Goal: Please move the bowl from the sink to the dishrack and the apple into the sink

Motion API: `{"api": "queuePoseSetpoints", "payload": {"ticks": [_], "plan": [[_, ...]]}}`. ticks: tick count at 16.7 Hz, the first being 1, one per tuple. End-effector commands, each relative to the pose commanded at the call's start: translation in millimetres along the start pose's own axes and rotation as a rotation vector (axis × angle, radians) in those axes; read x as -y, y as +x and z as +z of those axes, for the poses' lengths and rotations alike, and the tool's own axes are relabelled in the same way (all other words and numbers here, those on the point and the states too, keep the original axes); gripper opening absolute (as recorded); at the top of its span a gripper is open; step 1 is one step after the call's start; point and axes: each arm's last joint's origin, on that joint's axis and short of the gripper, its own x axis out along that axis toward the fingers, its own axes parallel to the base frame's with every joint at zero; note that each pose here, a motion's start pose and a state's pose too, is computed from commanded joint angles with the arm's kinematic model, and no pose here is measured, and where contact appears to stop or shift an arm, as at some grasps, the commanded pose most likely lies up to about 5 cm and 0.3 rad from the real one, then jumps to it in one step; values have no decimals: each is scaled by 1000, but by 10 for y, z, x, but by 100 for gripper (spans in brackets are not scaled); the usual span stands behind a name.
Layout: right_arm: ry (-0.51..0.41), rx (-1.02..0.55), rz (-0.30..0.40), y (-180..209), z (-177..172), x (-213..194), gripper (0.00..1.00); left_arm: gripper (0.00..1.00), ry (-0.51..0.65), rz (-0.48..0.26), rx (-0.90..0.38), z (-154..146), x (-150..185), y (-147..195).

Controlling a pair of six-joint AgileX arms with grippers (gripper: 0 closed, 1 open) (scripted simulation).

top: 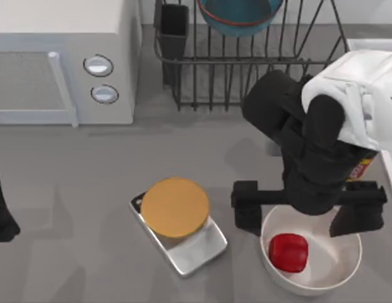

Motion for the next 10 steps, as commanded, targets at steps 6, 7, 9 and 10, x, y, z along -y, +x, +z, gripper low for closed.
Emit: {"api": "queuePoseSetpoints", "payload": {"ticks": [6,7,9,10], "plan": [[15,-17,-12,58,4,32,100,100,0,0,0,0,0,0],[29,-42,-30,151,1,60,100,100,0,0,0,0,0,0],[64,-113,-79,427,-30,147,100,100,0,0,0,0,0,0],[81,-148,-103,582,-53,193,100,100,0,0,0,0,0,0]]}}
